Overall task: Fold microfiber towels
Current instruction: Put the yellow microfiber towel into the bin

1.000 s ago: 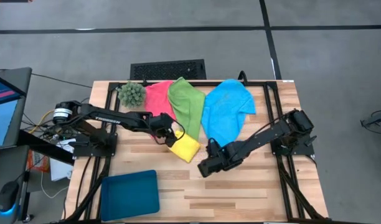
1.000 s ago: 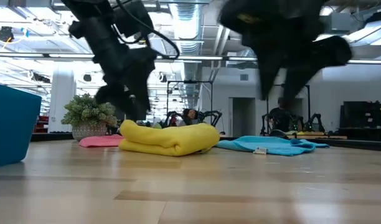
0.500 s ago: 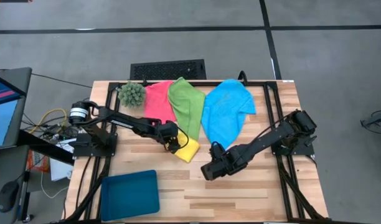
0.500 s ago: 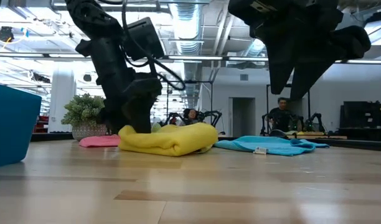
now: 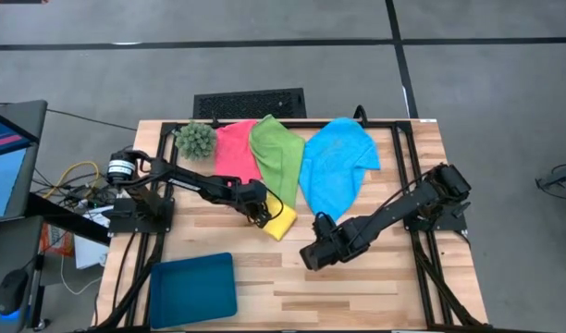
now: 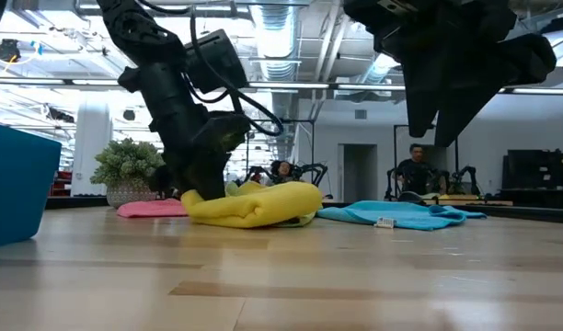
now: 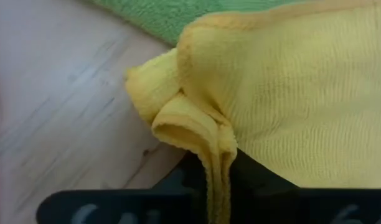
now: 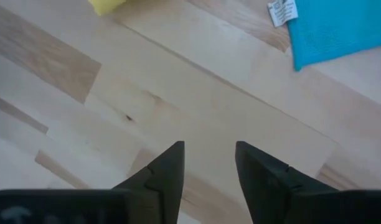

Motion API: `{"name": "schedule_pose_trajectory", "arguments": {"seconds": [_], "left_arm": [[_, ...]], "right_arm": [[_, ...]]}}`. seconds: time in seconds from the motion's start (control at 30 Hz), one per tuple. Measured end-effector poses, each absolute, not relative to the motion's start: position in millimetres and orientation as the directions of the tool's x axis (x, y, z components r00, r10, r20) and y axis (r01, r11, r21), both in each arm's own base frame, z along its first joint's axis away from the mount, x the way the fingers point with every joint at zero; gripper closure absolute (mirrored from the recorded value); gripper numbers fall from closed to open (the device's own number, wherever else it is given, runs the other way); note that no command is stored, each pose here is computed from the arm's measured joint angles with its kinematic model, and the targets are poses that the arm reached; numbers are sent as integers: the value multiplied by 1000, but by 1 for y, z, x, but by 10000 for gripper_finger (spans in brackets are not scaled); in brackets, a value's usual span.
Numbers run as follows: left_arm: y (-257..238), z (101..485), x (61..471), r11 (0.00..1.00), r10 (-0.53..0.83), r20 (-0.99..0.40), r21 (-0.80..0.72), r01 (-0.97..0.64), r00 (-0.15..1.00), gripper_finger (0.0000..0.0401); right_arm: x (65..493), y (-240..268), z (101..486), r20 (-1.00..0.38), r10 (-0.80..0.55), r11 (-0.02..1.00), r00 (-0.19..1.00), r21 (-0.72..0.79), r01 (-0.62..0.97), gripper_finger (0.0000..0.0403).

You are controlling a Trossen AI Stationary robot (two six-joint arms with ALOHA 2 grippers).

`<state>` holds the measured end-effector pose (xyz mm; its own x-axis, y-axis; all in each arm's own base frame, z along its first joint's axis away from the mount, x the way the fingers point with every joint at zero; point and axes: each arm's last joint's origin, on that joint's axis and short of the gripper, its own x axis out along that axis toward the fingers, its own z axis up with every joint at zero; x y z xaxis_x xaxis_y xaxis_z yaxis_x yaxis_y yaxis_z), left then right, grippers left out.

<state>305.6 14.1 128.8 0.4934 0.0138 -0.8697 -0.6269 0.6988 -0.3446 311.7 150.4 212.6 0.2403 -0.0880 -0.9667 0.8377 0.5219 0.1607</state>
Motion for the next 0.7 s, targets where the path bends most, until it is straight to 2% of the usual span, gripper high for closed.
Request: {"name": "schedule_pose_trajectory", "arguments": {"seconds": [0.2, 0.33, 0.43, 0.6, 0.7], "left_arm": [[17, 157, 295, 648, -40, -843, -431, -628, 537, 394], [10, 187, 275, 628, -58, -840, -451, -634, 540, 393], [1, 214, 252, 608, -82, -829, -482, -631, 554, 394], [-16, 261, 208, 579, -158, -747, -600, -552, 646, 394], [-25, 281, 177, 478, -148, -709, -661, -578, 689, 392]], "right_arm": [[304, 149, 223, -966, -87, 522, 243, 163, 837, 245], [298, 146, 238, -952, -110, 521, 286, 190, 832, 249], [293, 142, 249, -932, -150, 522, 331, 210, 827, 251], [287, 134, 264, -899, -210, 525, 385, 228, 820, 256], [287, 128, 268, -887, -230, 526, 400, 233, 818, 259]]}}
